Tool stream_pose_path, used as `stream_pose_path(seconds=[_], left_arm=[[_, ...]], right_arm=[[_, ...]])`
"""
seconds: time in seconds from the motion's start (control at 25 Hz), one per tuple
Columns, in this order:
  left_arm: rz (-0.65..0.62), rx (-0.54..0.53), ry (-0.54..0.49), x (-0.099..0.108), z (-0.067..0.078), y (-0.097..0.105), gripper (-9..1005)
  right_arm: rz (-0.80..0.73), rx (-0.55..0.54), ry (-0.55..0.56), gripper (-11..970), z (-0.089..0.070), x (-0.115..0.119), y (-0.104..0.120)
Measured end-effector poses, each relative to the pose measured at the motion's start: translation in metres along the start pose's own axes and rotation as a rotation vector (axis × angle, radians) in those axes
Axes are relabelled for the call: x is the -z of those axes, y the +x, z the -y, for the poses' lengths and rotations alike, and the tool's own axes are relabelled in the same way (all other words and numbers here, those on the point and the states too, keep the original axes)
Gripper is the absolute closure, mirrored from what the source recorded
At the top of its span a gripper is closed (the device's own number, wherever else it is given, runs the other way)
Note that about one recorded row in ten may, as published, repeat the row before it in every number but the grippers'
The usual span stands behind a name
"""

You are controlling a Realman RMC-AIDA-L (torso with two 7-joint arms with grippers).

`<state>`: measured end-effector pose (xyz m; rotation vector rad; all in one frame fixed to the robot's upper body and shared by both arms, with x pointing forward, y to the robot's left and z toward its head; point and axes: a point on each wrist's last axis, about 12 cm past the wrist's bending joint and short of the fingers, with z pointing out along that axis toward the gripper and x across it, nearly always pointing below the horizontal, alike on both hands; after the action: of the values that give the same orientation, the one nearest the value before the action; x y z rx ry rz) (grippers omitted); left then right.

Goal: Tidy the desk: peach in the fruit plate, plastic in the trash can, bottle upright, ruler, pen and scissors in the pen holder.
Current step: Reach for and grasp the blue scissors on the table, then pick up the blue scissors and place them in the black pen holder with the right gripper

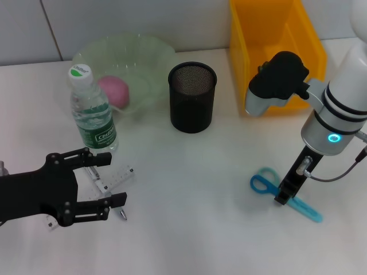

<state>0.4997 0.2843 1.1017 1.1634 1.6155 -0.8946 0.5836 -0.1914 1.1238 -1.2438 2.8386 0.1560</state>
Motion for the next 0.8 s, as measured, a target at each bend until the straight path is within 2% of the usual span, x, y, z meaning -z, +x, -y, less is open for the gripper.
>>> stream_pose_path(seconds=[0.08, 0.28, 0.52, 0.8], left_arm=[[0.000, 0.000, 0.000, 0.000, 0.000, 0.000, 184], [0.000, 0.001, 0.000, 0.001, 0.001, 0.001, 184], [0.000, 0.003, -0.002, 0.001, 0.001, 0.002, 184], [-0.001, 0.003, -0.002, 0.001, 0.002, 0.002, 184]], right_arm=[[-0.008, 0.006, 0.003, 618, -0.001, -0.002, 0.000], [-0.005, 0.005, 0.010, 731, -0.002, -0.002, 0.000], [0.007, 0.001, 0.010, 731, -0.001, 0.000, 0.000], [0.166, -0.021, -0.007, 730, 0.000, 0.025, 0.005]])
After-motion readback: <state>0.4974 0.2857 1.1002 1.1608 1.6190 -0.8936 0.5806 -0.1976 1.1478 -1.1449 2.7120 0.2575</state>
